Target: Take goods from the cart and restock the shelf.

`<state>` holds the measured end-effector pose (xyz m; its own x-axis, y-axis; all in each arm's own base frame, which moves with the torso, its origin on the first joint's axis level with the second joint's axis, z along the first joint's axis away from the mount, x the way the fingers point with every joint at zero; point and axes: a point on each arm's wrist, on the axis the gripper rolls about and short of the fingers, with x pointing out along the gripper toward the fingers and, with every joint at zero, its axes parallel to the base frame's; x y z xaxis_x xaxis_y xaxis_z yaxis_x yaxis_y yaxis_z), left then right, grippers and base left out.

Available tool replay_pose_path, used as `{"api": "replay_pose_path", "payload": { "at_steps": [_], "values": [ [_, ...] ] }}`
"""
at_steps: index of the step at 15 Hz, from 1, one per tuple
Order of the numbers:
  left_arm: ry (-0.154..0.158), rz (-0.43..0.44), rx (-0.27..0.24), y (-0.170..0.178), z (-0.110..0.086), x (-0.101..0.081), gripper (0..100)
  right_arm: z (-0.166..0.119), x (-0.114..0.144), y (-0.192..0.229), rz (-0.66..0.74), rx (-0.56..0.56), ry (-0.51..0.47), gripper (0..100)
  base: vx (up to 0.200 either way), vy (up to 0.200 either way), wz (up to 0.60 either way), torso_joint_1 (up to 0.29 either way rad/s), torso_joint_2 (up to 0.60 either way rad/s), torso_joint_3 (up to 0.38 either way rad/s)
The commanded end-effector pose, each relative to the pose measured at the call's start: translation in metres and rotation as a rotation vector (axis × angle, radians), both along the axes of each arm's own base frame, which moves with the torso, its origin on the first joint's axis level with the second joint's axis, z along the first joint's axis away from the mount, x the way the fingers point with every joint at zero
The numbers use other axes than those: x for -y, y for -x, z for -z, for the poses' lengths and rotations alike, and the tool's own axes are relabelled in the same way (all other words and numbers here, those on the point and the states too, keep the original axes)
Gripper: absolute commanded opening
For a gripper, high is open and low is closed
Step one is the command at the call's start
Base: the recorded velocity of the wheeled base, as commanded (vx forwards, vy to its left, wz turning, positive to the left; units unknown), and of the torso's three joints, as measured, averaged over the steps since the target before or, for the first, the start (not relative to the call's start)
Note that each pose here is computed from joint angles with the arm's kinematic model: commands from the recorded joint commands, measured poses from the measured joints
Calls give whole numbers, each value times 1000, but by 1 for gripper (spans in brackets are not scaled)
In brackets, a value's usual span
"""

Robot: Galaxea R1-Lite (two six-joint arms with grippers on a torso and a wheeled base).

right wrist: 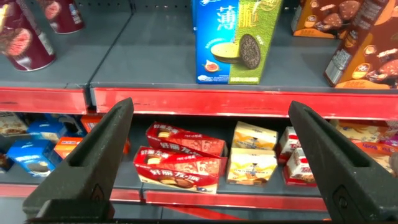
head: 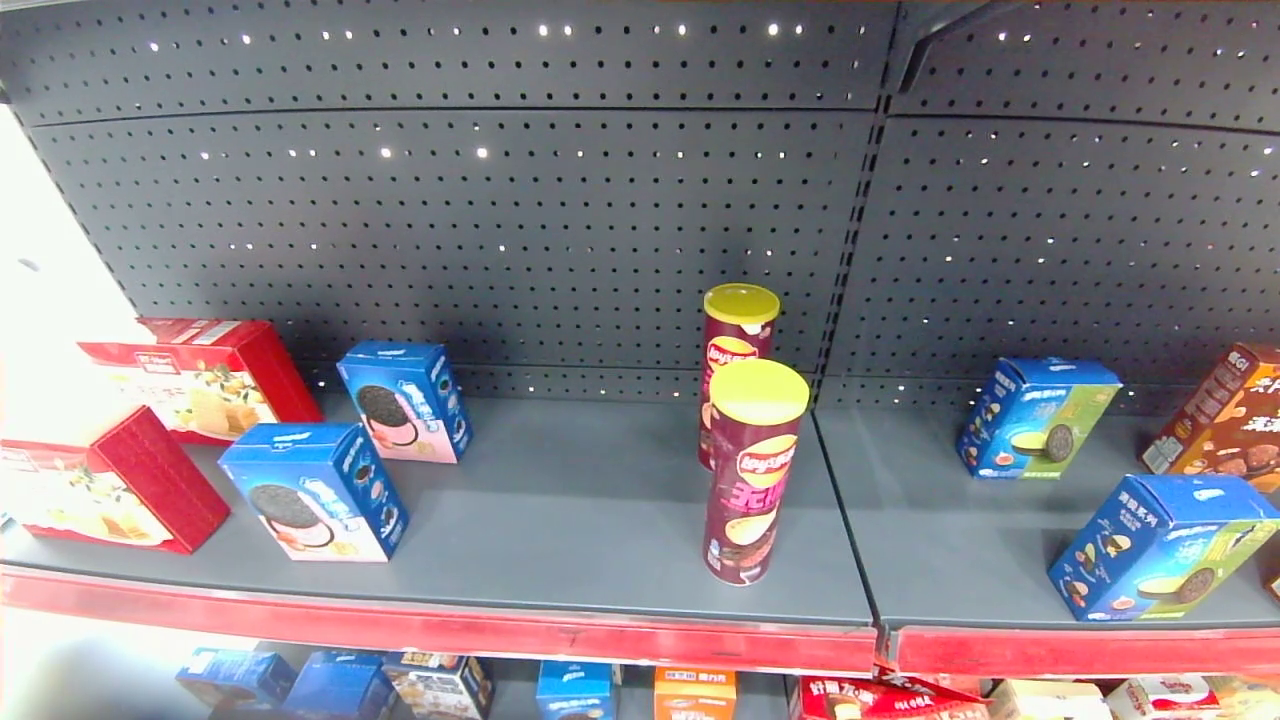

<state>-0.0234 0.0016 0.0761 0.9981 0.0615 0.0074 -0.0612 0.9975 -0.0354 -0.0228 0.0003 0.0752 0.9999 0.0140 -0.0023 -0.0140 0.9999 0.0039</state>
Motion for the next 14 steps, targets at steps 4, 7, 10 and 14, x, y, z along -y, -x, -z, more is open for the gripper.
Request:
{"api": "replay_pose_path", "payload": {
  "at_steps": [4, 7, 10, 14],
  "values": [
    [0, 0, -4, 0, 0, 0, 100, -2, -1, -4, -56, -65, -3, 100, 0, 0, 0, 0, 0, 0],
    [0, 0, -4, 0, 0, 0, 100, 0, -1, -1, -26, -21, -10, 100, 0, 0, 0, 0, 0, 0],
    [0, 0, -4, 0, 0, 0, 100, 0, 0, 0, -4, -6, -15, 100, 0, 0, 0, 0, 0, 0],
    [0, 0, -4, 0, 0, 0, 100, 0, 0, 0, -6, -5, -8, 100, 0, 0, 0, 0, 0, 0]
  ]
}}
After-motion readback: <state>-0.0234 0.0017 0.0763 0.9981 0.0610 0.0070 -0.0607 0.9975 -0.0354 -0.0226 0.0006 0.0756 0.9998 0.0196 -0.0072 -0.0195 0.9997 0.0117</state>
